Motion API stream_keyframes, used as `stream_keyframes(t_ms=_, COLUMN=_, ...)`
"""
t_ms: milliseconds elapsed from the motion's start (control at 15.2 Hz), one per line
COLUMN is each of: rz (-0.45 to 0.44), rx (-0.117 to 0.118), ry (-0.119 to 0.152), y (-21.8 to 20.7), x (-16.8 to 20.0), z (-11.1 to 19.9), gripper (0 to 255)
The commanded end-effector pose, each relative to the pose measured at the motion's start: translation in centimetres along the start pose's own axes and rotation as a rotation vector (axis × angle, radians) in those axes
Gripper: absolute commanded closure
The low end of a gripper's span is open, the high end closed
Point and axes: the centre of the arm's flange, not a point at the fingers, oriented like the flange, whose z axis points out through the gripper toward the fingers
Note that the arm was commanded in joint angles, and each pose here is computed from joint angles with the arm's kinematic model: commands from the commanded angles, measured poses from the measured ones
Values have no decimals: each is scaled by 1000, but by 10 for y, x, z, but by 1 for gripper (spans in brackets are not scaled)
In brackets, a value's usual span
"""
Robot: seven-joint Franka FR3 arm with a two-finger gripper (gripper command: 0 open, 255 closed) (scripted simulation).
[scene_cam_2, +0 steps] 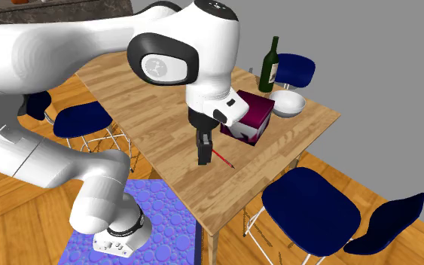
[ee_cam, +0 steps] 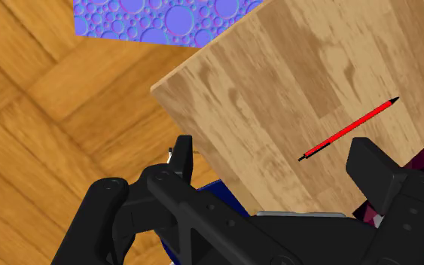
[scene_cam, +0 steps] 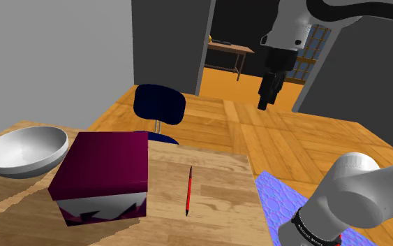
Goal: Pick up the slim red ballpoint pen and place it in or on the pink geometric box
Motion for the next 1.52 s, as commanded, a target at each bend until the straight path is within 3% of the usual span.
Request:
stream_keyframes(t_ms=0, rz=0, rx=0, ry=0, y=0, x=0, z=0, gripper=0)
stream_keyframes(t_ms=660, rz=405, rx=-32, ry=62, y=-80, x=38, z=99, gripper=0)
stream_keyframes(t_ms=1452, rz=890, rx=-70, ry=136, y=-142, x=127, z=215, gripper=0)
